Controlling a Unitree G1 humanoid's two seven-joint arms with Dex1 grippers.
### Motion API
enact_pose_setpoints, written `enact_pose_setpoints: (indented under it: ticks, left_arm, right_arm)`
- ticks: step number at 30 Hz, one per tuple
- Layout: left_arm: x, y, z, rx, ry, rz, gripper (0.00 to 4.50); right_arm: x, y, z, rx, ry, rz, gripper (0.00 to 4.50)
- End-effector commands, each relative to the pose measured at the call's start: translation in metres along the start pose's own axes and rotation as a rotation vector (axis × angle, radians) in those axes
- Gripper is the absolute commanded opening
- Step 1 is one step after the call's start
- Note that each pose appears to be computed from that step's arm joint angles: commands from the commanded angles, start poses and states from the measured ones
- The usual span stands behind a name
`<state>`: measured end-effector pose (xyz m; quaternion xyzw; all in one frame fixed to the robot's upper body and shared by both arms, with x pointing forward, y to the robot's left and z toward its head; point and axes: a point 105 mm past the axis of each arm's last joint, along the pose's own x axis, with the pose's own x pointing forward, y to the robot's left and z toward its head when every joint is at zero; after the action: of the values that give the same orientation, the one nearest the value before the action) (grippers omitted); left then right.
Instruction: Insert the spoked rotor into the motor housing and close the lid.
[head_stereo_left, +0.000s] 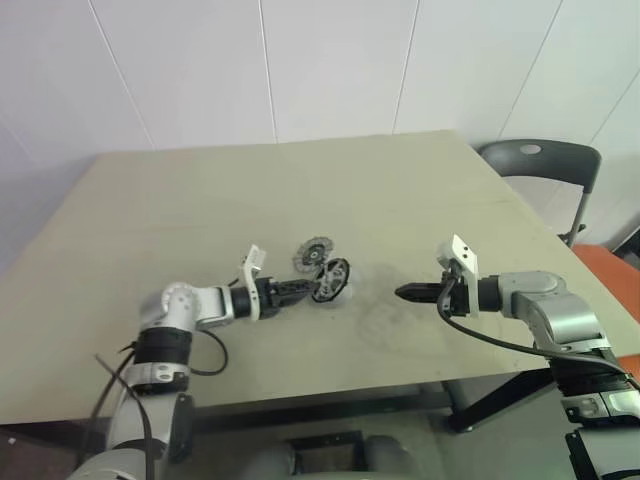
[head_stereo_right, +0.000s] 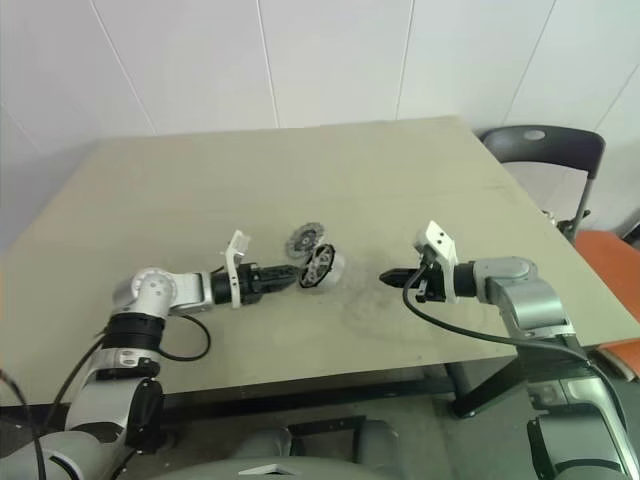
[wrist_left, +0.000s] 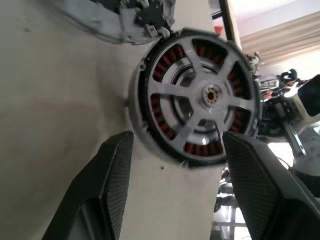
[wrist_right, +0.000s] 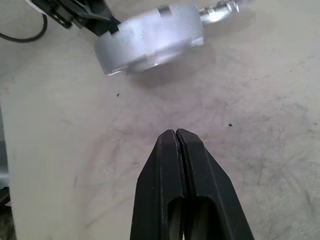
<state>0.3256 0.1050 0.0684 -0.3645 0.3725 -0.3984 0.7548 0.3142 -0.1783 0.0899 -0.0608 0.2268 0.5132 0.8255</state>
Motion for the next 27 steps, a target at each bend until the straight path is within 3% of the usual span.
enact_pose_setpoints:
  ticks: [1, 5, 7, 9, 11, 13, 17, 19, 20, 27]
  left_arm:
    - [-0.01, -0.032, 0.023, 0.136, -0.034, -0.06, 3.05]
    - [-0.014, -0.047, 0.034, 0.254, -0.073, -0.068, 3.05]
    - [-0.013, -0.05, 0.051, 0.32, -0.182, -0.056, 3.05]
    - [-0.013, -0.053, 0.064, 0.495, -0.28, -0.012, 3.05]
    - [-0.007, -0.057, 0.068, 0.736, -0.345, 0.02, 2.65]
    - [0.003, -0.063, 0.061, 0.843, -0.361, -0.02, 2.13]
    - [0.038, -0.052, 0.038, 1.1, -0.278, -0.003, 0.81]
    - [0.056, -0.051, 0.029, 1.13, -0.267, -0.037, 0.16]
    - [0.064, -0.054, 0.026, 1.132, -0.269, -0.062, 0.05]
    - [0.094, -0.077, 0.023, 1.129, -0.324, -0.166, 0.05]
  right_arm:
    - [0.003, 0.0, 0.014, -0.05, -0.028, 0.006, 0.0]
    - [0.005, 0.0, 0.014, -0.052, -0.028, 0.009, 0.0]
    - [0.005, 0.0, 0.014, -0.051, -0.027, 0.013, 0.0]
    - [0.006, 0.0, 0.014, -0.05, -0.027, 0.015, 0.0]
    - [0.006, 0.001, 0.014, -0.049, -0.025, 0.017, 0.0]
    - [0.006, 0.001, 0.014, -0.05, -0.025, 0.019, 0.0]
    - [0.006, 0.0, 0.014, -0.052, -0.022, 0.018, 0.0]
    - [0.006, 0.0, 0.015, -0.054, -0.021, 0.019, 0.0]
    - [0.006, 0.0, 0.015, -0.054, -0.021, 0.02, 0.0]
    - [0.005, 0.001, 0.013, -0.051, -0.02, 0.019, 0.0]
